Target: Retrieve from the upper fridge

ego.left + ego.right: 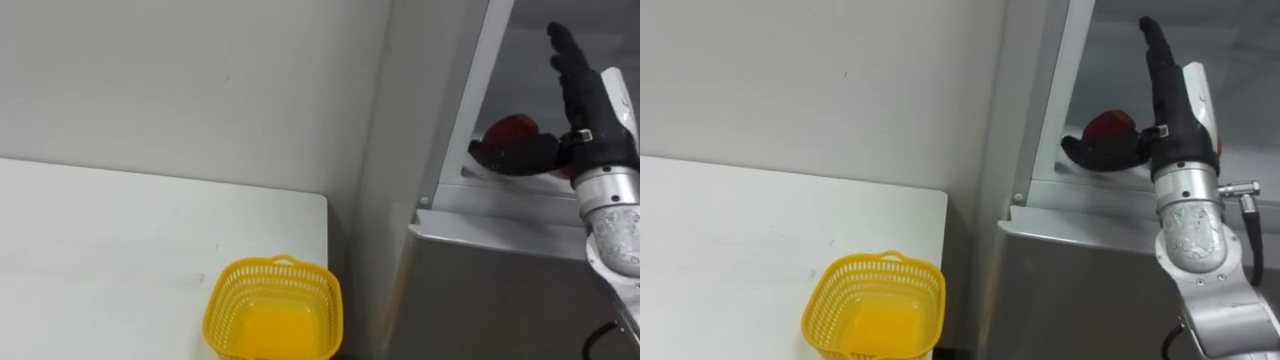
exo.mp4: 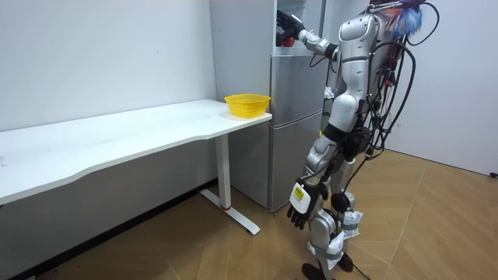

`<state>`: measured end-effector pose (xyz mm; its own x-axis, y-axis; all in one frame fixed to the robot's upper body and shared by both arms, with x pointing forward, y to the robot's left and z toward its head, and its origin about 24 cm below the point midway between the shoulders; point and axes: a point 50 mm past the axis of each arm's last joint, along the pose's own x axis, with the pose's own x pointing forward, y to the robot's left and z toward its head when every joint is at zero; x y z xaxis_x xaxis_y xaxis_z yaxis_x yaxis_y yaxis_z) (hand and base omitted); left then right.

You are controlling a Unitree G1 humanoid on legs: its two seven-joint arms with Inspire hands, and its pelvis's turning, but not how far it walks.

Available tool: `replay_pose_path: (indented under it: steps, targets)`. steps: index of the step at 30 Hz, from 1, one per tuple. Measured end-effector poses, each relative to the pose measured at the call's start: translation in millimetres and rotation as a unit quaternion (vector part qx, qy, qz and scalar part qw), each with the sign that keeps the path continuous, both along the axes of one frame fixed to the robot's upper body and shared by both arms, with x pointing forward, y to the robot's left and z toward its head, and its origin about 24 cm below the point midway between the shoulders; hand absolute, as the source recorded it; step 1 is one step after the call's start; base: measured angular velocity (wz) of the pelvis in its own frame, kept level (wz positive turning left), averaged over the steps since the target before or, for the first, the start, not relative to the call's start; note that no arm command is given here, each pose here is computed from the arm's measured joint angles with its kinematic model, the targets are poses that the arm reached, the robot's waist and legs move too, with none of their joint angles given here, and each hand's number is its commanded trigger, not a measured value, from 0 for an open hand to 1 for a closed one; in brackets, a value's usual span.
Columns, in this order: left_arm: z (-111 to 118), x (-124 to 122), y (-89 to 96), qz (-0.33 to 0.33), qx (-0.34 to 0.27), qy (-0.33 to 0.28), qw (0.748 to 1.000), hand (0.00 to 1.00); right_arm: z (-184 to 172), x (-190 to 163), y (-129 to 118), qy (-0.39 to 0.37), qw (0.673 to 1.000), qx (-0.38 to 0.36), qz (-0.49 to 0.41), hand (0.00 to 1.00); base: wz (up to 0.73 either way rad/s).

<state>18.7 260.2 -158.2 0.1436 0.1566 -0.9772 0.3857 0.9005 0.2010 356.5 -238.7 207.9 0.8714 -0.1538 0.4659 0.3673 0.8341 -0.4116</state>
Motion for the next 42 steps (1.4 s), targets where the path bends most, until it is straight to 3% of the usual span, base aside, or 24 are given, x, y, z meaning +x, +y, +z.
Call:
replay_pose_path:
  steps: [9, 25, 42]
  targets:
    - [0.1, -8.0, 1.5, 0.004, -0.005, 0.019, 1.0, 0.0, -8.4, 3.0, -3.2, 0.032, 0.999, -0.001, 0.001, 0.0, 0.0]
    - [4.6, 5.8, 4.5, -0.004, -0.004, -0.01, 1.0, 0.0, -8.2, 7.6, -14.1, 0.047, 0.998, 0.03, -0.003, 0.0, 0.0]
    - [4.8, 2.8, 5.1, 0.0, -0.002, -0.003, 1.0, 0.0, -13.7, 9.0, -16.1, 0.07, 0.996, 0.046, 0.007, 0.0, 0.02]
